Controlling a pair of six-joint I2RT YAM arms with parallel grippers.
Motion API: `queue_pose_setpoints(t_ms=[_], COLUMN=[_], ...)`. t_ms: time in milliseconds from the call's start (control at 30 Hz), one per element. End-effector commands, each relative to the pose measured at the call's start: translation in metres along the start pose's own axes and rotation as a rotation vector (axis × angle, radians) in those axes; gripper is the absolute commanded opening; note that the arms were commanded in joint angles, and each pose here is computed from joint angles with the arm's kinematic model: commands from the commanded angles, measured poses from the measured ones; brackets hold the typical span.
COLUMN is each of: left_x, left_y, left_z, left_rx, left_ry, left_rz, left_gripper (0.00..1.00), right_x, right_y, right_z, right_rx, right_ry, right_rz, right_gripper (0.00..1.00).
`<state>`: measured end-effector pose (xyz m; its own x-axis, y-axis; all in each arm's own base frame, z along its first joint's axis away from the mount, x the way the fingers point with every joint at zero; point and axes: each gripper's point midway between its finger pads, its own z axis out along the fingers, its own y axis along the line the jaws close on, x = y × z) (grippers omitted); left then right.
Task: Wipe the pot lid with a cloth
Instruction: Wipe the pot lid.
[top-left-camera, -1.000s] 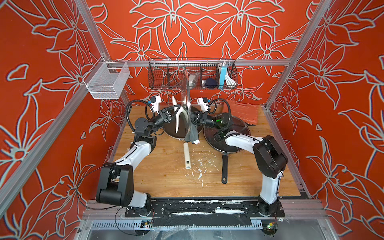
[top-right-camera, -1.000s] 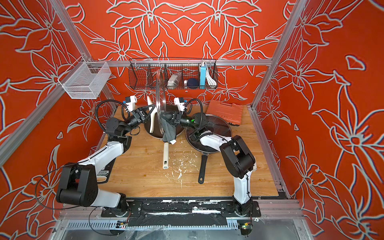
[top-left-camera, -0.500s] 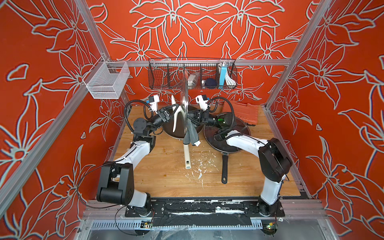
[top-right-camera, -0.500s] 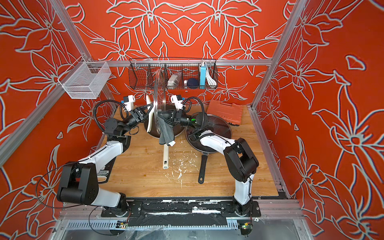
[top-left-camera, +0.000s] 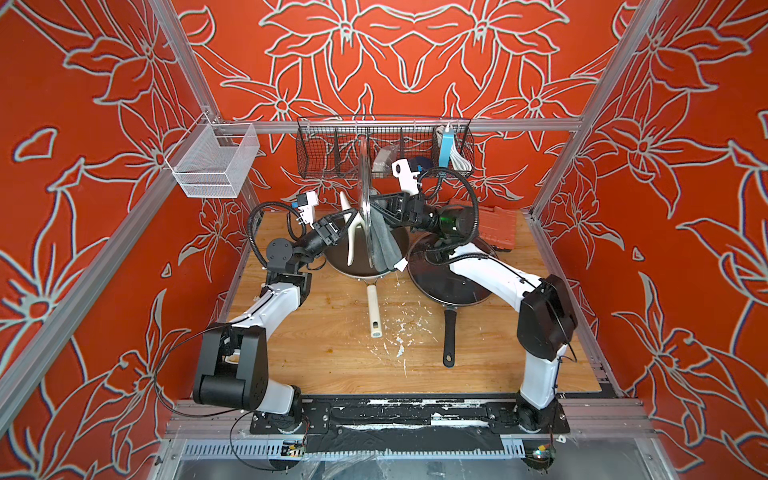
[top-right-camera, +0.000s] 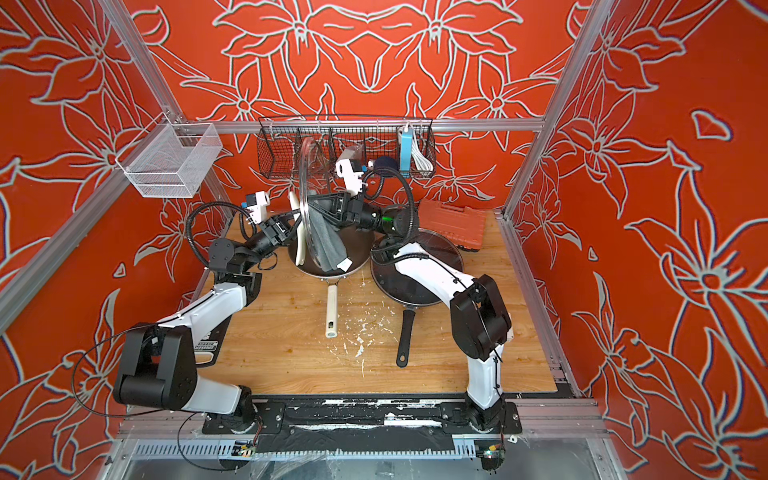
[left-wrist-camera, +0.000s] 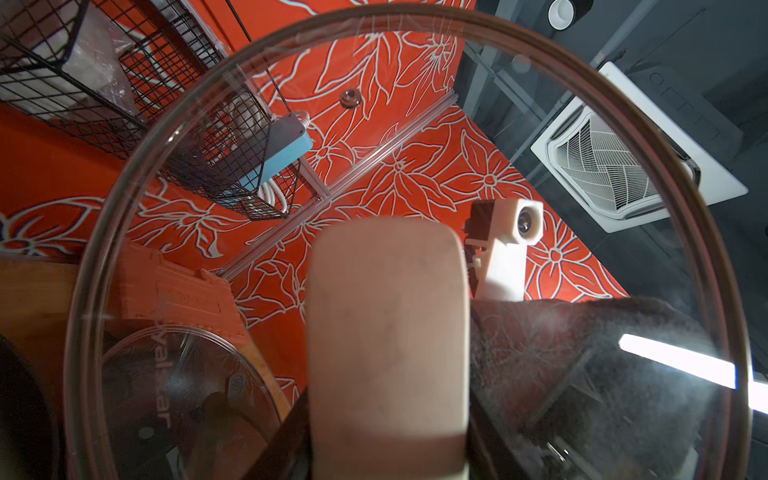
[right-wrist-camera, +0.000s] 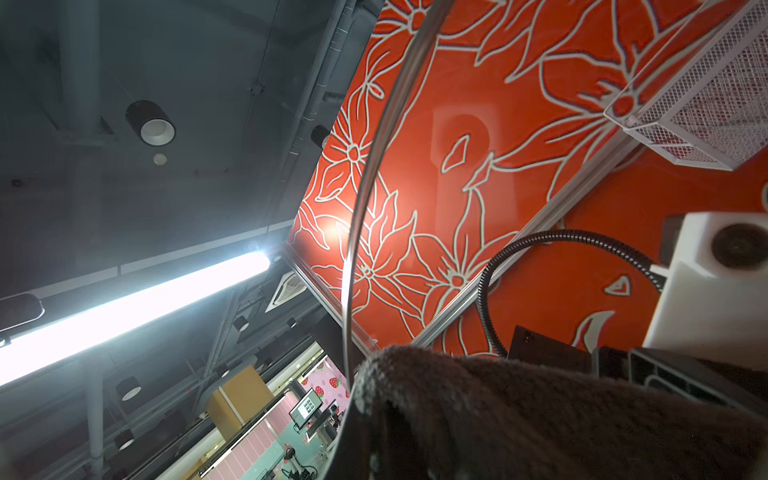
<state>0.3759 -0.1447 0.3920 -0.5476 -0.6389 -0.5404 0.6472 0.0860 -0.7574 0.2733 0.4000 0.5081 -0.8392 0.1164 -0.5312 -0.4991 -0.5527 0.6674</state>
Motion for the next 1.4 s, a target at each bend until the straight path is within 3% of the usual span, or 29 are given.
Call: queue_pose_setpoints(t_ms=[0, 633, 1367], left_x=[0.003, 0.014, 0.006], left_y=[-0.053, -0.098, -0.127], left_z=[0.0, -0.008, 0.012], left_rx=[0.142, 0.212, 0.294], left_ry=[0.011, 0.052, 0.034], left_rz=[0.194, 0.229, 0.249], left_gripper=[0.0, 0.0, 0.0], right_x=[-0.005, -0.076, -0.028], right_y=[0.033, -0.036, -0.143], right_z=[0.02, 0.015, -0.025], right_rx=[-0.094, 0.064, 0.229], right_ry=[0.004, -0.055, -0.065], right_rz=[-0.05, -0.104, 0.039], right_gripper=[0.0, 0.0, 0.0])
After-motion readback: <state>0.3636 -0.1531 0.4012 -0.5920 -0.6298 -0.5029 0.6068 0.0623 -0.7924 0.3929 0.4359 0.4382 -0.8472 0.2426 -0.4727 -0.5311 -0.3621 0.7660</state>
